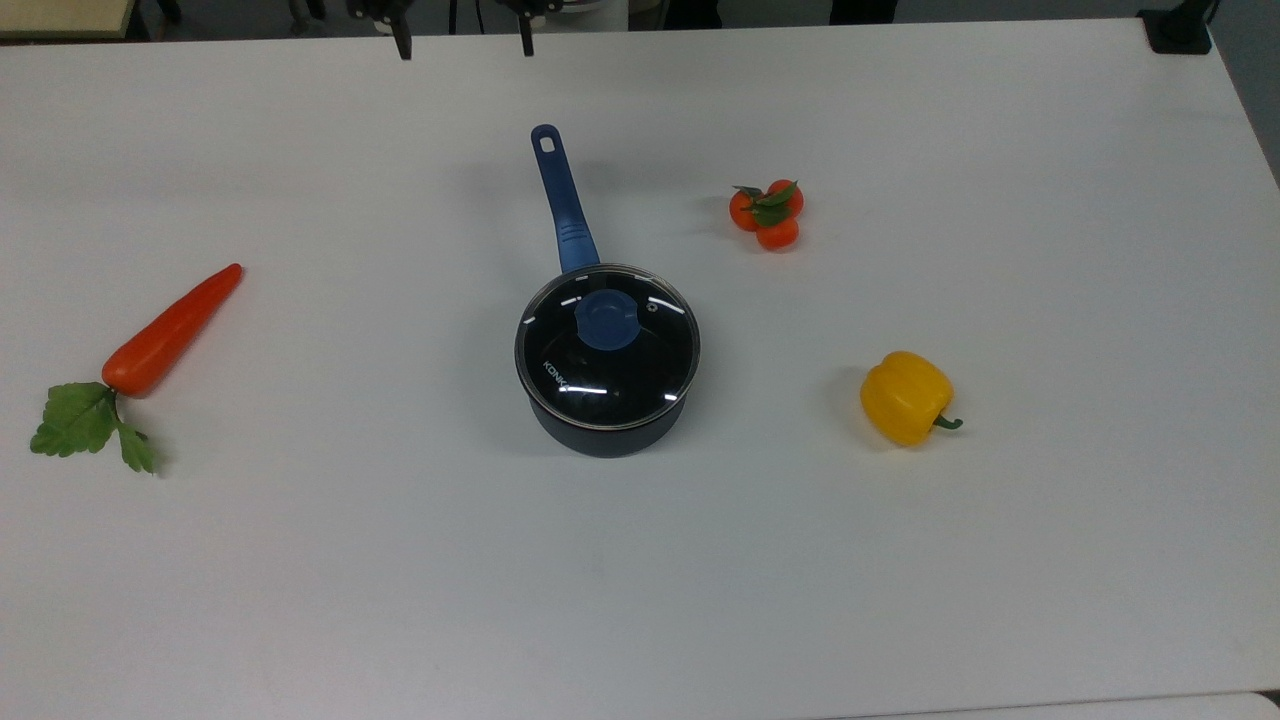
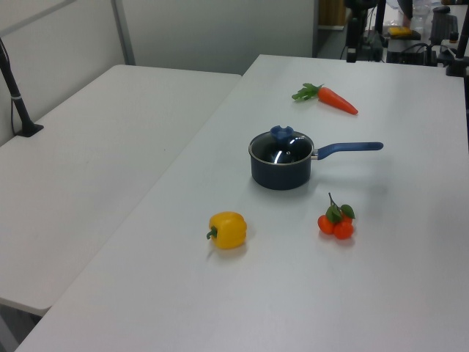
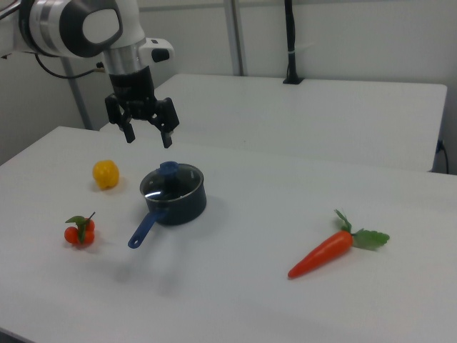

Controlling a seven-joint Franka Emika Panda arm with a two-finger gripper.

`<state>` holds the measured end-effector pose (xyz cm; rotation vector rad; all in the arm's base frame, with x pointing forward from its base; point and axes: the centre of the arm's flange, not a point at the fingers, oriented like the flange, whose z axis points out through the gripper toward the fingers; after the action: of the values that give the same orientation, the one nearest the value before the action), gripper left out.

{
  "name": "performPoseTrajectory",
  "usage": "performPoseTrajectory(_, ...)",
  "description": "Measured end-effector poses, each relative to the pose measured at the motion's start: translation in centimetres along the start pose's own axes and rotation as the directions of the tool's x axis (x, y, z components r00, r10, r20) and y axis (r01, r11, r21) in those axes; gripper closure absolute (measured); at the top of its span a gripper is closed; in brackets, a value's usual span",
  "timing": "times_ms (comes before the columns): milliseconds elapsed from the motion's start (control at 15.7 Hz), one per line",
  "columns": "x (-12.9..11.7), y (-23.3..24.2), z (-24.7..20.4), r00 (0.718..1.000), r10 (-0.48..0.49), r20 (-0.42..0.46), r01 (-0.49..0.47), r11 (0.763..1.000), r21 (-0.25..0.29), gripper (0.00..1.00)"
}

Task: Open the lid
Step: 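Move the open gripper down over the blue knob of the glass lid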

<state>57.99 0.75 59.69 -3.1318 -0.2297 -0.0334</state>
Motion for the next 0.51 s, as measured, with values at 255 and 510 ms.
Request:
performPoseTrajectory(255, 2.4, -3.0, 1.0, 0.996, -0.09, -0.029, 0.09, 0.996, 0.0, 0.0)
performPoseTrajectory(510, 4.8, -4.1, 3.1, 0.989, -0.112, -0.092, 0.112, 0.994, -0.008, 0.0)
